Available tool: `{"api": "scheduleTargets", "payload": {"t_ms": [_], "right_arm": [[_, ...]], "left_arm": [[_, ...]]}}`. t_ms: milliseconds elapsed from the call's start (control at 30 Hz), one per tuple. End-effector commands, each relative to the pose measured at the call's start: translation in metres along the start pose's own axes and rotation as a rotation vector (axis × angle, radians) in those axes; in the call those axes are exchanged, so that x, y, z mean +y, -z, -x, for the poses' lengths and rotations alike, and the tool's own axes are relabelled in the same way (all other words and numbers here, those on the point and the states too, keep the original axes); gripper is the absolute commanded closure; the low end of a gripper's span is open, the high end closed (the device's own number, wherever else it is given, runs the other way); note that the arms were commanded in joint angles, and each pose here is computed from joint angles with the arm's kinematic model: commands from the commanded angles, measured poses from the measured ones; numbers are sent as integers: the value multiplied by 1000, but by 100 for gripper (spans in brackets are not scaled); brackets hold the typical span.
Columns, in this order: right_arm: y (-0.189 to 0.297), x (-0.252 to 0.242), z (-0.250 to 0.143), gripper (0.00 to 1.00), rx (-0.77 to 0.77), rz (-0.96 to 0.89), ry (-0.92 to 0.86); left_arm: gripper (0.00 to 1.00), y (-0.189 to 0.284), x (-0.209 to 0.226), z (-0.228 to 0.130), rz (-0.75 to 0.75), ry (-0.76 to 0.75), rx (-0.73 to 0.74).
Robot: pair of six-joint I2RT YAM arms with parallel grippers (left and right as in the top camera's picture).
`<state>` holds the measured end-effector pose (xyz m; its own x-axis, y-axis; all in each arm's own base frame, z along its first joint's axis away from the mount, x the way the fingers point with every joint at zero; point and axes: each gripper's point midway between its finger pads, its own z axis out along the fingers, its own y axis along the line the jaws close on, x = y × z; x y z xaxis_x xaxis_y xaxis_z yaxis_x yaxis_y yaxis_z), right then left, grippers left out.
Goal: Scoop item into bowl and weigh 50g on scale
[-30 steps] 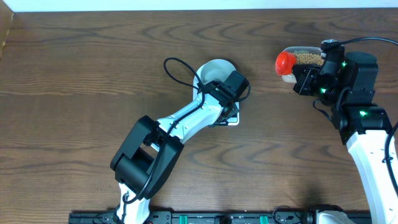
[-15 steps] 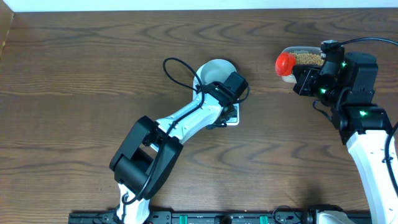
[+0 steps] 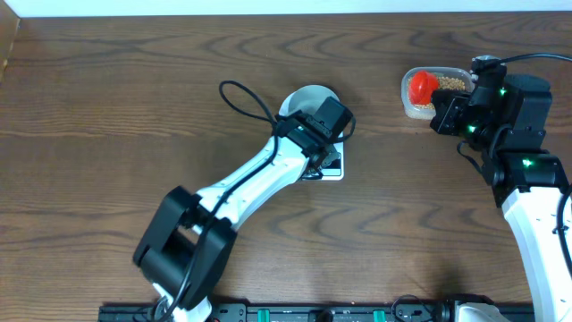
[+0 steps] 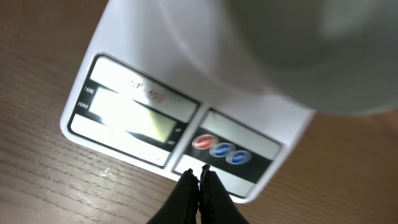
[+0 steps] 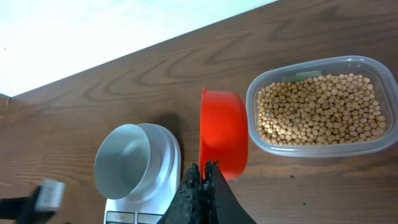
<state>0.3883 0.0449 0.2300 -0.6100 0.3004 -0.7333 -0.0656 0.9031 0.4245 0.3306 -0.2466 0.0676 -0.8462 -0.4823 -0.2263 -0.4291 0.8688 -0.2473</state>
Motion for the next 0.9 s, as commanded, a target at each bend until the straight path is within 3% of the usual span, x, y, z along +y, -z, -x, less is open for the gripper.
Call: {"api": "scheduleTargets", "payload": {"t_ms": [0,867], "right_arm": [[7,1,13,99,-39,-12,26],[7,-3,14,99,-43,-38,62]], "left_arm": [[93,10,1,9,-10,-9,-42],[92,8,4,14,9,-10,-69]]}}
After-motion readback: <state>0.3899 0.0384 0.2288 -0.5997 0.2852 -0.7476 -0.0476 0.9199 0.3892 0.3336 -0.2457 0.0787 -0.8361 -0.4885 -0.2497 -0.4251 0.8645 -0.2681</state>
